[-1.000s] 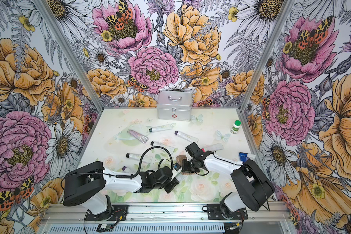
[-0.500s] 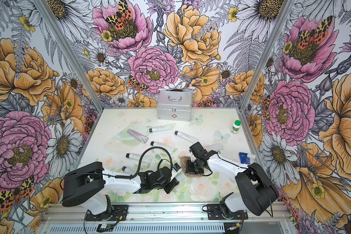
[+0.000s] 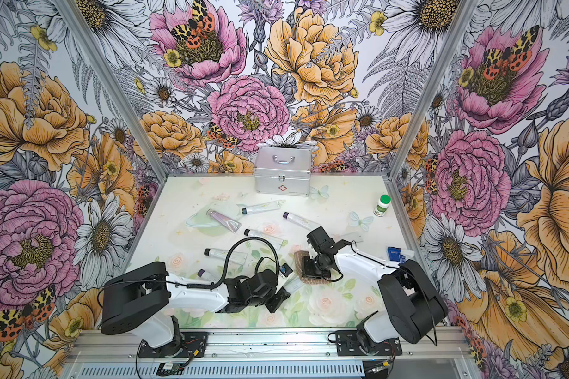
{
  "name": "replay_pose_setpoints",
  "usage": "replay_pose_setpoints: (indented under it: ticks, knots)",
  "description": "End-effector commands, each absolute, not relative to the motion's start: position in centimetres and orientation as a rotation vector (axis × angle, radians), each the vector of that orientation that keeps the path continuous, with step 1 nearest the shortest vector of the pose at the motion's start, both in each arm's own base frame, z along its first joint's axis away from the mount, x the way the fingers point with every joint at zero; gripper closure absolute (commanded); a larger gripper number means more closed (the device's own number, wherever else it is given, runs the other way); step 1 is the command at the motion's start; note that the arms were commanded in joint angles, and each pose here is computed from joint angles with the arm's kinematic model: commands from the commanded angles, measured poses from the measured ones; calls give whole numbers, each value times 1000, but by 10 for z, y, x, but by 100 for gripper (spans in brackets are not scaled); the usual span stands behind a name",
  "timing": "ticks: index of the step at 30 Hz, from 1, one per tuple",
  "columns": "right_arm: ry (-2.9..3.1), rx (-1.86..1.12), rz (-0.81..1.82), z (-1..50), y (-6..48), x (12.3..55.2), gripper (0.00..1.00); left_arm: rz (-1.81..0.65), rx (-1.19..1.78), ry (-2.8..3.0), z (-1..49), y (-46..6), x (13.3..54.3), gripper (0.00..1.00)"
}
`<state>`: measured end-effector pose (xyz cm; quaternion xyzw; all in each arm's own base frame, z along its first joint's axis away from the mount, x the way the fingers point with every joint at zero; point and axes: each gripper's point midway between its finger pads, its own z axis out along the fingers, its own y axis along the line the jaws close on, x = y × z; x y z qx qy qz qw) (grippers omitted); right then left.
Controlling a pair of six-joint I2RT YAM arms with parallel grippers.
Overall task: Wipe the surface of the toothpaste tube
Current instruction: Wipe the dirt from the toothpaste tube.
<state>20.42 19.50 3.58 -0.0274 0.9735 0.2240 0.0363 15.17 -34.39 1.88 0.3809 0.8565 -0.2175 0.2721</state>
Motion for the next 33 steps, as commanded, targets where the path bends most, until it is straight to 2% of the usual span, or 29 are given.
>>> replay_pose_setpoints:
  ticks: [1,8,19,26,33]
  knots:
    - [3117,-72,615,22,186,167,100,-538,986,2306,18,-337,162,73]
    - [3130,-102,569,16,188,165,100,-535,983,2305,18,-337,163,73]
    - [3078,70,303,12,133,216,100,-542,974,2301,21,-333,162,73]
    - [2999,44,547,47,160,233,100,-544,980,2301,20,-335,161,73]
    - [2997,-100,687,63,202,218,100,-540,977,2300,19,-335,161,73]
